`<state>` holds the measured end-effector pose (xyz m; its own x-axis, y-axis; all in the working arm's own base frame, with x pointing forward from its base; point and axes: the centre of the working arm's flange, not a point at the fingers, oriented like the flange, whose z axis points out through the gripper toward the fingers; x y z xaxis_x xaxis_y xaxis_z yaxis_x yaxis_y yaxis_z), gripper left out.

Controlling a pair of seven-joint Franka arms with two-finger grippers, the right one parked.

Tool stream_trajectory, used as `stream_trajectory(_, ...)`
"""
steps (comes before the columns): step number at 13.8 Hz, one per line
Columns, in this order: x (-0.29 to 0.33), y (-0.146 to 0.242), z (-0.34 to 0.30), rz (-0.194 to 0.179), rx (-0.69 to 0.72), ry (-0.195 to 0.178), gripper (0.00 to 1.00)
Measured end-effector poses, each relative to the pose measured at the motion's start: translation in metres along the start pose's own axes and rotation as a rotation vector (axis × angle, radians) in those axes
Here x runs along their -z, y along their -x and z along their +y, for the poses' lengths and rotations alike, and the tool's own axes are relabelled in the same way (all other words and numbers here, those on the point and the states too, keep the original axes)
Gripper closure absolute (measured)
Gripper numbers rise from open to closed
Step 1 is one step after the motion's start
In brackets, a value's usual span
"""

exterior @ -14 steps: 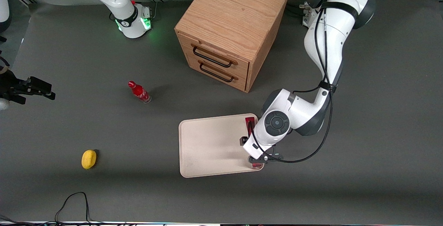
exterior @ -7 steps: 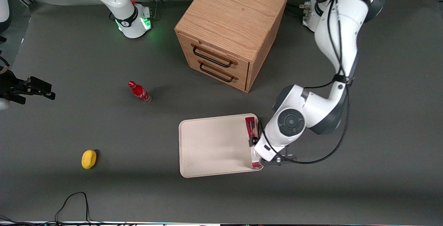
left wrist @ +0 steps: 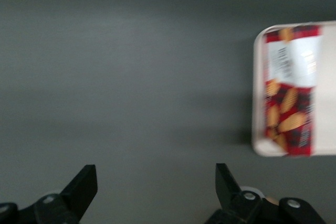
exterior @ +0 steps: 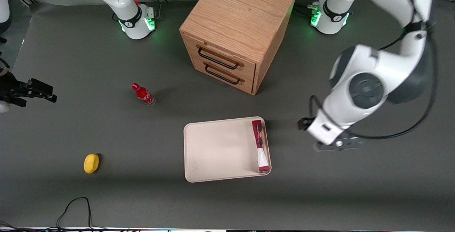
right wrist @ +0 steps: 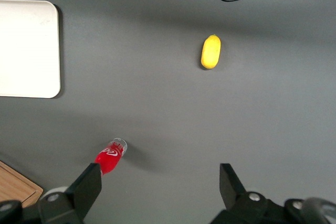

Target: Place red cookie box on tray

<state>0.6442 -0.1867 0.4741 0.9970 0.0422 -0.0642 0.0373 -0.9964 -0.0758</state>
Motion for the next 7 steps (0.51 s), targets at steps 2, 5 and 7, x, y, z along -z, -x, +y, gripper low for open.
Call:
stream_trajectory(2, 0.02, 0.009, -0.066, -0.034, -0.017, -0.017, 0.0)
stream_trajectory(5, 0.036, 0.034, -0.125, -0.048, -0.06, -0.034, 0.0)
stream_trajectory(7, 0.043, 0.052, -0.159, -0.05, -0.042, -0.038, 0.0)
